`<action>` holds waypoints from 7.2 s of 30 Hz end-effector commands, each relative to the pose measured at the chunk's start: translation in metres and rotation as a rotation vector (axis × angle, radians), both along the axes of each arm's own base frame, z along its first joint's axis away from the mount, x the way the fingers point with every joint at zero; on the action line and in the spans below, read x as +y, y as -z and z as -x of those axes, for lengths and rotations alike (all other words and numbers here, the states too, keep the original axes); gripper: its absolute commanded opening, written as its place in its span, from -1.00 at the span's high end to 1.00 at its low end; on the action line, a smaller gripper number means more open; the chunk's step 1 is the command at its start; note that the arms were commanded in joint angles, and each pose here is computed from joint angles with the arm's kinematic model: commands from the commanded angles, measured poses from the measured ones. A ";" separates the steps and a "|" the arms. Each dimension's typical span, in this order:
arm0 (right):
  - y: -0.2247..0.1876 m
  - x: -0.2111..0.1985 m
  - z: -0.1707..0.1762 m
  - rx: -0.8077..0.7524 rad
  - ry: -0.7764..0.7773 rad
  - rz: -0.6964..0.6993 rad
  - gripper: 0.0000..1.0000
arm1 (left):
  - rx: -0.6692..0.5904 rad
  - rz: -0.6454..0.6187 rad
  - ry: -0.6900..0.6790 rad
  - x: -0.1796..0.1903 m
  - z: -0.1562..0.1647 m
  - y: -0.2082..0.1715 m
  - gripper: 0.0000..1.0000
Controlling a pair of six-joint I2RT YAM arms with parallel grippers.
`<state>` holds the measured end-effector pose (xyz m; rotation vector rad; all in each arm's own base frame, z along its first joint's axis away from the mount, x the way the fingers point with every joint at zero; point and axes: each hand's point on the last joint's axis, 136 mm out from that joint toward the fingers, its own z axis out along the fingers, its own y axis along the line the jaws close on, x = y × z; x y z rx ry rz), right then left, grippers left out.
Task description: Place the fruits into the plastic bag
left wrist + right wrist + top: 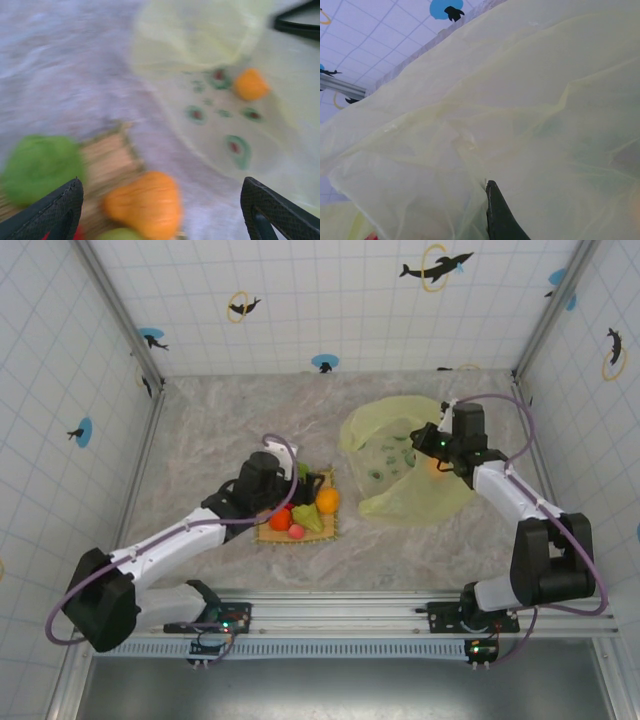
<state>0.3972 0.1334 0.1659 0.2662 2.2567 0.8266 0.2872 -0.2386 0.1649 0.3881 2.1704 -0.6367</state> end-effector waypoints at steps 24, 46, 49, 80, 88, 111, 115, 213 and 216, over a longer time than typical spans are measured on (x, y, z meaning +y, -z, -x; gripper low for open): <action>0.004 0.005 -0.006 -0.032 -0.037 0.023 1.00 | 0.315 -0.446 -0.068 0.023 -0.073 0.110 -0.80; 0.001 0.005 -0.007 -0.032 -0.031 0.018 1.00 | 0.195 -0.341 -0.109 0.013 -0.090 0.074 -0.18; 0.001 0.007 -0.007 -0.029 -0.032 0.017 1.00 | 0.167 -0.313 -0.124 0.014 -0.091 0.063 -0.16; -0.054 0.048 0.006 0.058 -0.160 -0.350 1.00 | -0.193 0.015 0.421 -0.138 -0.013 -0.007 0.06; -0.062 0.052 0.010 0.048 -0.099 -0.493 1.00 | -0.208 0.004 0.435 -0.147 -0.015 0.008 0.03; -0.051 0.078 0.022 0.115 -0.135 -0.584 1.00 | -0.354 -0.052 -0.019 -0.143 -0.115 0.019 -0.13; -0.049 0.079 0.025 0.121 -0.150 -0.576 1.00 | -0.355 -0.024 -0.055 -0.153 -0.129 0.026 -0.18; -0.047 -0.016 -0.008 -0.038 -0.062 0.378 1.00 | 0.124 0.391 0.276 -0.119 -0.045 -0.024 1.00; -0.051 -0.012 -0.011 -0.054 -0.062 0.367 1.00 | 0.139 0.370 0.219 -0.108 -0.059 -0.010 1.00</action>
